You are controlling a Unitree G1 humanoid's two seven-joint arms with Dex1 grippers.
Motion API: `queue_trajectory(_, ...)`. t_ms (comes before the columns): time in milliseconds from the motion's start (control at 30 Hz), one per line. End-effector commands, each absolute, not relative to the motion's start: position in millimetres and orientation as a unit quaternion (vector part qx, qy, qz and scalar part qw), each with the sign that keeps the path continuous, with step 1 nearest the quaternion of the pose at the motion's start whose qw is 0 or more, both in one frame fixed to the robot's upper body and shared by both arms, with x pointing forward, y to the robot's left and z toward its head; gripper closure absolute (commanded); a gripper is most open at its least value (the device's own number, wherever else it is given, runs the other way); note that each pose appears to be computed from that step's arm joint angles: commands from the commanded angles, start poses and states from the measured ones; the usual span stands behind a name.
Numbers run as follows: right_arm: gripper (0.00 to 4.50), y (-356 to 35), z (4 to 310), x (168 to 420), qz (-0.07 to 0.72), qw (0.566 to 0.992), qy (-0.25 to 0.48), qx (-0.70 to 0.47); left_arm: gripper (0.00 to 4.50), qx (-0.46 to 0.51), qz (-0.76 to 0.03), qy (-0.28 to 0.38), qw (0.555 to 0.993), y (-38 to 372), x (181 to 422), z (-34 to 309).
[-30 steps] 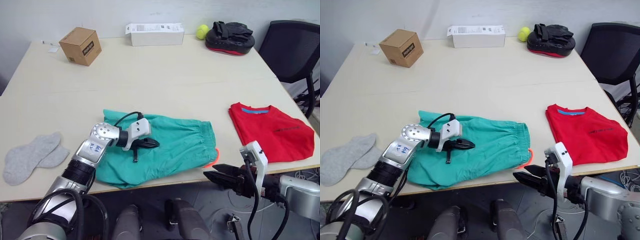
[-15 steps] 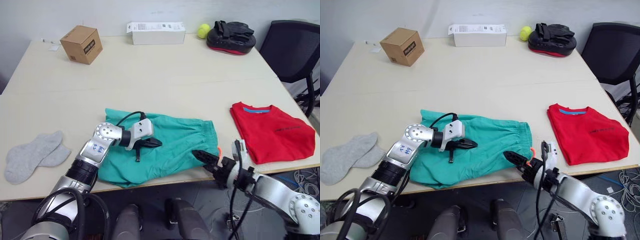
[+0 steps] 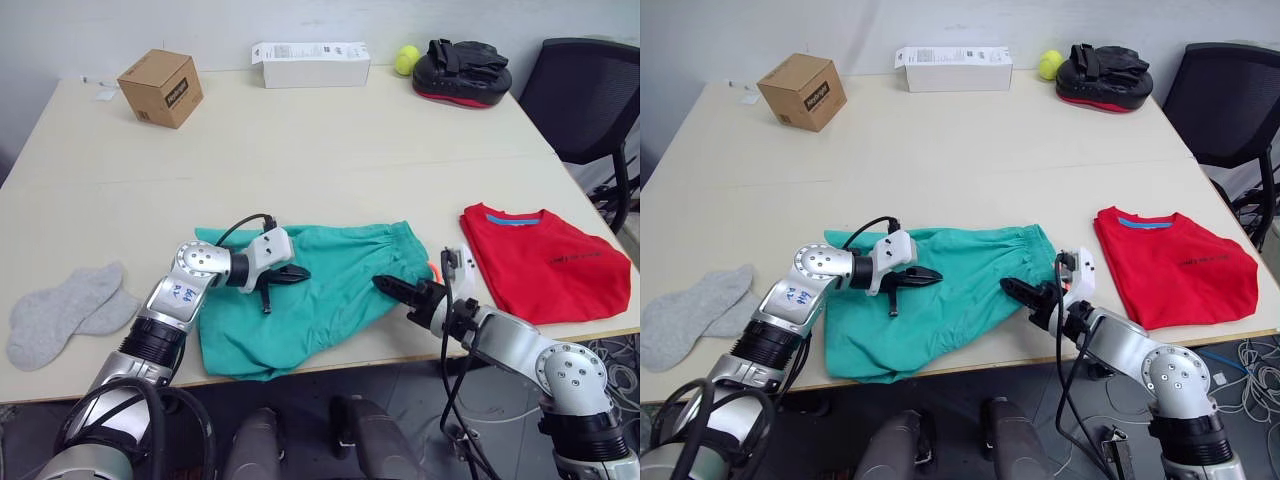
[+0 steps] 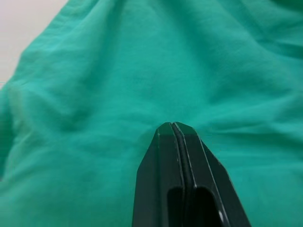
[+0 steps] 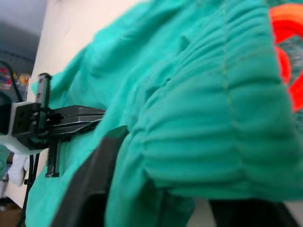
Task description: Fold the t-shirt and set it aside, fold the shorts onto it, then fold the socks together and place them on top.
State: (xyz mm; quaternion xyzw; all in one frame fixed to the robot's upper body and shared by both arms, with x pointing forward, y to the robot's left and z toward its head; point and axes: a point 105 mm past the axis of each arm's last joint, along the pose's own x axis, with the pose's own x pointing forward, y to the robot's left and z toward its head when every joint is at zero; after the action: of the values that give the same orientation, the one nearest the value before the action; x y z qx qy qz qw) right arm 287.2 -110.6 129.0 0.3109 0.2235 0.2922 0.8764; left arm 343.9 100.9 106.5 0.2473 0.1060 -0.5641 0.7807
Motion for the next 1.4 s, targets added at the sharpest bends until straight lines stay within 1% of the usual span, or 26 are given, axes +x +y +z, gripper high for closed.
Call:
queue_trajectory(33,3.65,-92,160,287,0.363,0.880,0.156,0.264,4.50,0.243,-0.545,0.125,0.793,110,343,97)
queue_trajectory(100,4.32,-80,177,288,0.404,0.882,0.115,0.213,4.50,0.240,-0.544,0.126,0.794,110,341,95)
queue_trajectory(133,4.46,-74,182,287,0.425,0.880,0.099,0.188,4.50,0.239,-0.544,0.127,0.794,109,340,94)
queue_trajectory(233,4.46,-53,193,275,0.506,0.855,0.059,0.096,4.50,0.236,-0.537,0.128,0.800,109,339,92)
queue_trajectory(300,4.46,-41,195,268,0.553,0.831,0.039,0.038,4.50,0.234,-0.527,0.127,0.807,111,340,92)
queue_trajectory(367,4.46,-29,192,269,0.585,0.810,0.020,-0.020,4.50,0.230,-0.512,0.123,0.819,116,341,95)
queue_trajectory(467,4.46,-13,181,274,0.624,0.772,-0.008,-0.119,4.50,0.211,-0.469,0.100,0.852,134,343,119)
queue_trajectory(533,4.46,-6,177,277,0.638,0.755,-0.018,-0.149,4.50,0.193,-0.447,0.086,0.869,145,340,137)
queue_trajectory(600,4.46,5,176,276,0.660,0.732,-0.030,-0.166,4.50,0.167,-0.428,0.072,0.885,163,327,160)
queue_trajectory(667,4.46,15,174,272,0.683,0.706,-0.043,-0.182,4.50,0.149,-0.403,0.071,0.900,187,306,180)
queue_trajectory(700,4.46,19,173,270,0.693,0.694,-0.048,-0.188,4.50,0.145,-0.389,0.078,0.906,198,296,183)
queue_trajectory(767,4.46,25,171,268,0.707,0.676,-0.057,-0.199,4.50,0.153,-0.365,0.099,0.913,215,280,182)
queue_trajectory(867,4.46,37,172,264,0.725,0.654,-0.070,-0.204,4.50,0.168,-0.321,0.133,0.923,237,262,170)
queue_trajectory(967,4.46,49,171,255,0.753,0.617,-0.075,-0.215,4.50,0.157,-0.284,0.137,0.936,247,256,165)
queue_trajectory(1033,4.46,55,164,254,0.761,0.606,-0.064,-0.224,4.50,0.153,-0.274,0.135,0.940,248,256,163)
queue_trajectory(1133,3.79,65,150,257,0.761,0.601,-0.043,-0.241,4.50,0.153,-0.269,0.134,0.941,248,255,162)
queue_trajectory(1200,3.10,66,147,253,0.775,0.585,-0.033,-0.236,4.50,0.153,-0.267,0.135,0.942,249,255,162)
queue_trajectory(1300,2.07,61,157,240,0.809,0.551,-0.036,-0.201,4.50,0.158,-0.266,0.136,0.941,254,257,164)
queue_trajectory(1333,1.80,58,162,237,0.816,0.544,-0.039,-0.191,4.50,0.160,-0.265,0.135,0.941,256,258,165)
queue_trajectory(1400,1.05,50,173,234,0.828,0.530,-0.053,-0.176,4.50,0.164,-0.262,0.131,0.942,263,263,172)
